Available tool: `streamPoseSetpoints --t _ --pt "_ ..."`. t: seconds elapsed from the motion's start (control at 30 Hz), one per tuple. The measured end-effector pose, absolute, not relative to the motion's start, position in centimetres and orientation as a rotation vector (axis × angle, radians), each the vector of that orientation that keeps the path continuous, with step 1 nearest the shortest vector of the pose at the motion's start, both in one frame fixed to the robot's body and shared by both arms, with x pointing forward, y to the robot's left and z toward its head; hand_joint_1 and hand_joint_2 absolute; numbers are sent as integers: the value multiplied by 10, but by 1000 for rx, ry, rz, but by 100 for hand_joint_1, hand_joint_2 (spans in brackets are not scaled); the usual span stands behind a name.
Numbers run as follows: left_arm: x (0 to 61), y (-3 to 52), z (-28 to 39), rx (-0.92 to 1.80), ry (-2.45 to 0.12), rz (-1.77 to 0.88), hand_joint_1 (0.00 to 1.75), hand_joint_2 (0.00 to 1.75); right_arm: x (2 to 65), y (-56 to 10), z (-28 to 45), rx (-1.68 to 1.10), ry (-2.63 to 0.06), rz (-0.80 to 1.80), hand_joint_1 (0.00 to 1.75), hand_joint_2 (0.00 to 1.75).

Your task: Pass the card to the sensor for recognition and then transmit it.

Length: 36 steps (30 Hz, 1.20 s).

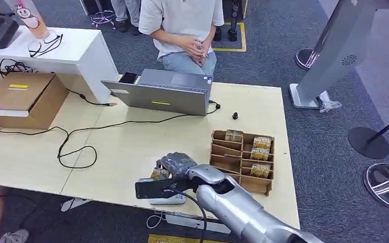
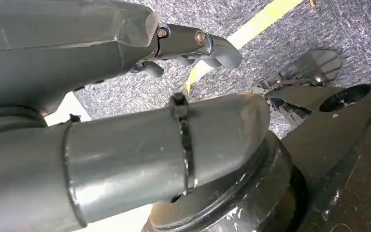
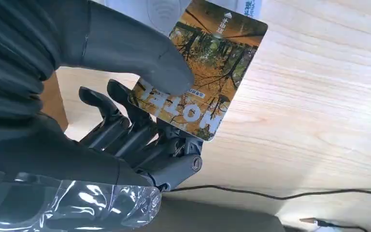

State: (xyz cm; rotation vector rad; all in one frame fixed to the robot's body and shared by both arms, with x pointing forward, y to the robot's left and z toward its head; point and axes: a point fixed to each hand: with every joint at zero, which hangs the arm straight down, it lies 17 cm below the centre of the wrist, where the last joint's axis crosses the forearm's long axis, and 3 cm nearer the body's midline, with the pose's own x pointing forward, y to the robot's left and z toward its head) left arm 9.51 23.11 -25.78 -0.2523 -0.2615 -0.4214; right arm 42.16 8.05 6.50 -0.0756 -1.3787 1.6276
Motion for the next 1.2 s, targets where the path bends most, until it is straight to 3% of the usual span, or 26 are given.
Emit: streamPoseSetpoints --t 1.2 --pt "96 228 -257 -262 -253 -396 0 0 418 78 48 -224 -1291 1809 175 175"
